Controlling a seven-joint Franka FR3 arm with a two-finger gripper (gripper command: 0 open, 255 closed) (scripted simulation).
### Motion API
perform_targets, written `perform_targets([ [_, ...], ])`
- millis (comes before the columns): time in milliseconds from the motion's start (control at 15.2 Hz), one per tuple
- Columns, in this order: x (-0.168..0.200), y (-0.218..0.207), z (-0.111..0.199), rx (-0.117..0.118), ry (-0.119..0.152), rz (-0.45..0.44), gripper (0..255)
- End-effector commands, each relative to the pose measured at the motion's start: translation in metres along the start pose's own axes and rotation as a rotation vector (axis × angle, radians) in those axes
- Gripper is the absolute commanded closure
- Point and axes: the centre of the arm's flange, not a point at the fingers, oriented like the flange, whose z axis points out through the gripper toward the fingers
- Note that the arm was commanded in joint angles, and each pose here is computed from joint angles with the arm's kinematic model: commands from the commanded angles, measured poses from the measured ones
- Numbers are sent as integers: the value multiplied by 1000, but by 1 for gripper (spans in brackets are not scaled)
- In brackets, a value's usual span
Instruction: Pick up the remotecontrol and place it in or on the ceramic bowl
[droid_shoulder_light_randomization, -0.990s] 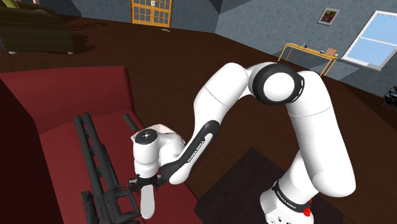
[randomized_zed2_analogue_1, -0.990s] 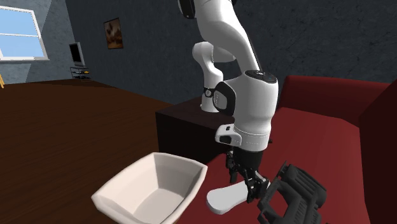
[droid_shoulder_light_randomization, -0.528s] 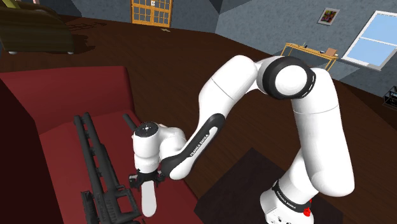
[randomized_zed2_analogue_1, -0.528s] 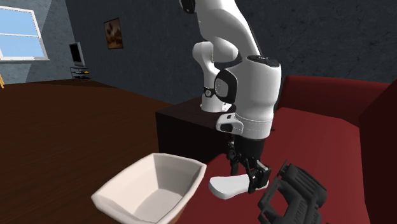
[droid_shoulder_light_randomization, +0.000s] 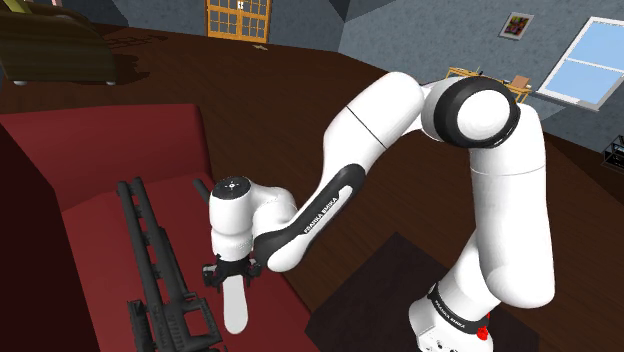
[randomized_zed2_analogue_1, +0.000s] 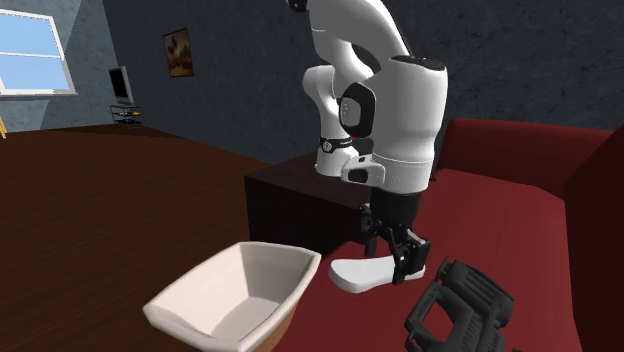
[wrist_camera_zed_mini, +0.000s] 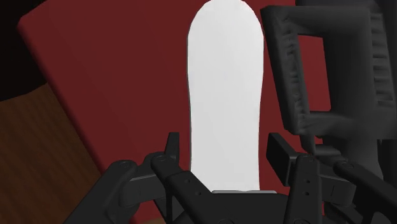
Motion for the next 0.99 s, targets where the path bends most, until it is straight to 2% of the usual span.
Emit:
perform_targets([
  [0,2,0,-13,2,2,2,255],
  [924,2,3,-87,2,2,2,255],
])
